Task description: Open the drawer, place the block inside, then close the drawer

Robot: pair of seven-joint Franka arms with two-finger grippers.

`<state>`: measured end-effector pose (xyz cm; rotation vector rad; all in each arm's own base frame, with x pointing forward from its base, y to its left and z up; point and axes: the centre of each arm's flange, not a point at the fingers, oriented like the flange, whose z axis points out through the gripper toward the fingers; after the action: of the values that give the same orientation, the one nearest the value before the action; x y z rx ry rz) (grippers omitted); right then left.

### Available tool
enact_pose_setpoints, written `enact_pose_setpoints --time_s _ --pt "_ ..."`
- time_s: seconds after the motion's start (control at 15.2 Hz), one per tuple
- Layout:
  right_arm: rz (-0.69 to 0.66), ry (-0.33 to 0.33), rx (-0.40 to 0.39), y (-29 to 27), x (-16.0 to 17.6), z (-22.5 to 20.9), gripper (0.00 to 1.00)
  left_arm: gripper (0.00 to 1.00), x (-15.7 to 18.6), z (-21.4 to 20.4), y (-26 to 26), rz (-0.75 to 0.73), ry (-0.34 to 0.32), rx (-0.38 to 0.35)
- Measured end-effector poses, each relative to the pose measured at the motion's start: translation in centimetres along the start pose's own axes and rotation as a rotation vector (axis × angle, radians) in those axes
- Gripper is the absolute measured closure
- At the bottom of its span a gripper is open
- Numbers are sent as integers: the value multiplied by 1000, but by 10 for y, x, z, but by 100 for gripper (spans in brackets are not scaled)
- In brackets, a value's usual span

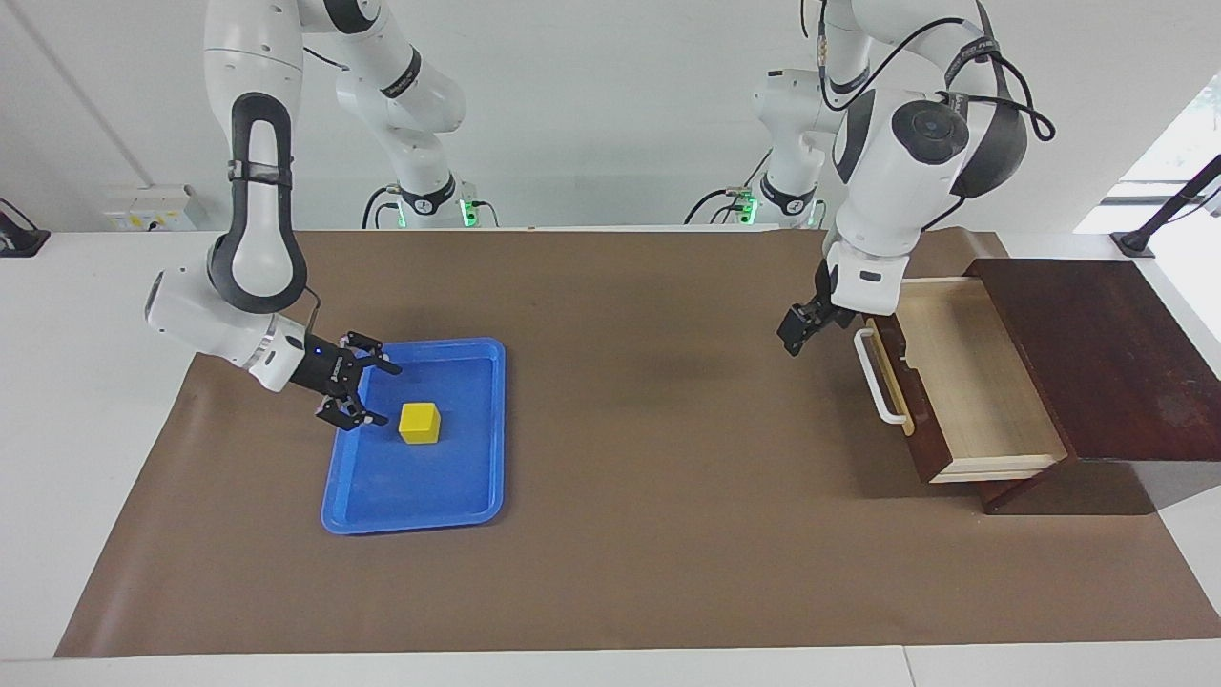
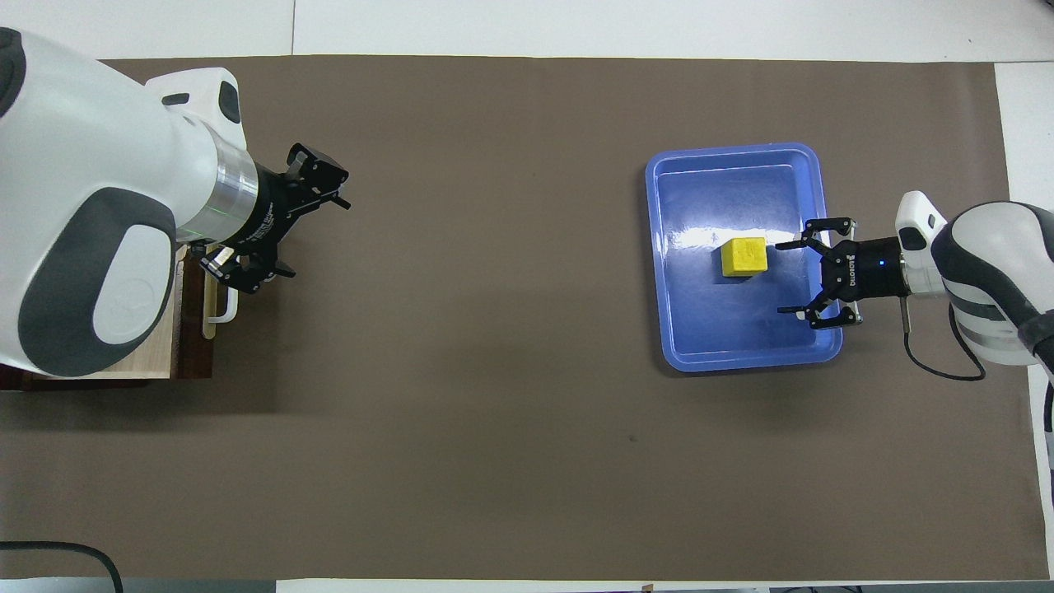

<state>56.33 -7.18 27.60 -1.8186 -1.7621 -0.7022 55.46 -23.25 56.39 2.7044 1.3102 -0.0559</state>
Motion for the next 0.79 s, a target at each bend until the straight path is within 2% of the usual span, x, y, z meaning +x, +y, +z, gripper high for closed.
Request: enact_pose_setpoints --time_s 0.13,0.33,0.79 --pt "-8 4 5 0 -3 3 0 0 -19 1 5 -139 -3 1" --pt "-9 9 1 0 -3 4 0 0 -20 15 4 -258 -3 9" --pt "-8 10 -1 0 -3 4 0 0 -13 41 2 -308 3 -9"
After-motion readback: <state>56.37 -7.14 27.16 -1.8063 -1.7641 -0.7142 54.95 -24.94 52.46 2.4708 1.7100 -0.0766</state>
